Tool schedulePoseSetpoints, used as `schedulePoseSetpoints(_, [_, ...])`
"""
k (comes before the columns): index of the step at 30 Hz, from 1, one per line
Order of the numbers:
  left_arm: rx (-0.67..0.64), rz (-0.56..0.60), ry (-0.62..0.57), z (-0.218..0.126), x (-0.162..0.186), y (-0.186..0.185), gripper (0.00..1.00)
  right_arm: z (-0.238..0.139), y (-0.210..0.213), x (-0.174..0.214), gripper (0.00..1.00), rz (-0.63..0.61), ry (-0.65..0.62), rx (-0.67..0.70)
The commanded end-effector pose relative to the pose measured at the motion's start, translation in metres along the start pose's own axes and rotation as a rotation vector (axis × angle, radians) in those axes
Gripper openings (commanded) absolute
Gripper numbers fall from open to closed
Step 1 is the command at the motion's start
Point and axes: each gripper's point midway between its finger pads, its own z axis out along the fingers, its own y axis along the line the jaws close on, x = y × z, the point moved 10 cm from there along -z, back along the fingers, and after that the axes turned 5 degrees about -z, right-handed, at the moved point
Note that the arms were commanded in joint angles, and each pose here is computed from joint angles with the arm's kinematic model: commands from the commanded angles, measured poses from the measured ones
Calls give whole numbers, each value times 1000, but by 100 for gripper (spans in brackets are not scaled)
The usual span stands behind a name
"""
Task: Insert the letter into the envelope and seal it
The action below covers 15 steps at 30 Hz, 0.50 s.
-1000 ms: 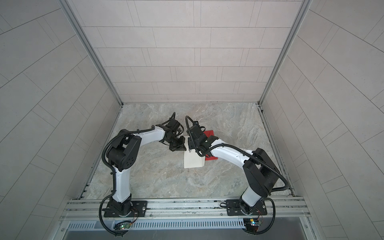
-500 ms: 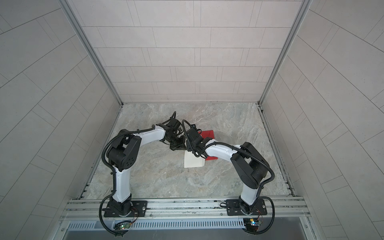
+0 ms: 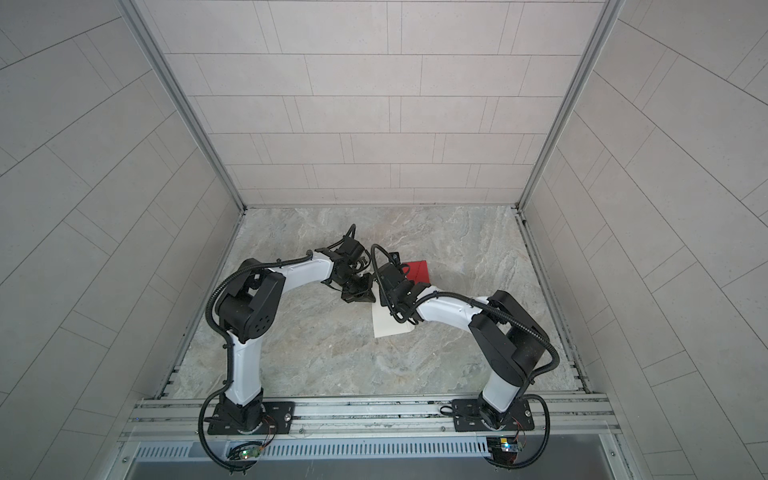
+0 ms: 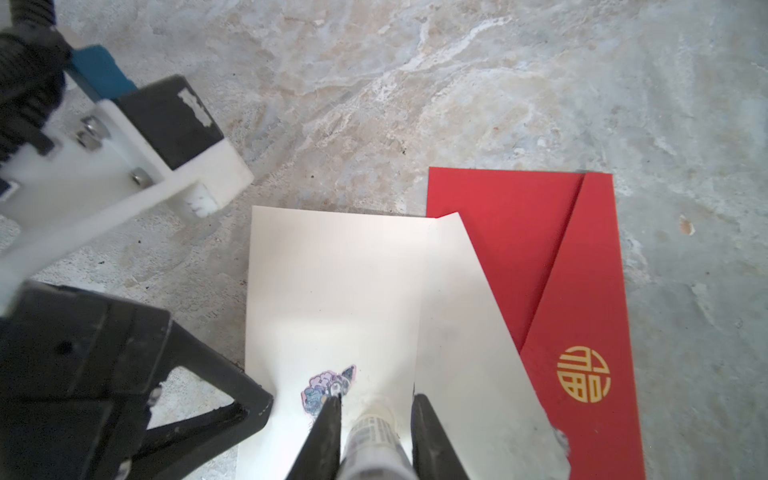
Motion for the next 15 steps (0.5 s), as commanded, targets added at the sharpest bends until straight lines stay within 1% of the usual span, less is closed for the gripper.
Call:
schedulePoseSetpoints(1, [-67,-7,28,4,3,6,0,-9,-11,5,7,-22,43,36])
schedulePoseSetpoints(4, [-65,-1,29,5,4,4,0,-22,-6,-10,7,-3,-2,-31])
schedulePoseSetpoints(8, [-65,12,29,6,4,1,0,-32,-2,-26,8,-1,-42,-57])
schedulePoseSetpoints(15, [-64,26,29,5,5,-3,0,-11,6,-22,8,-13,-1,-66])
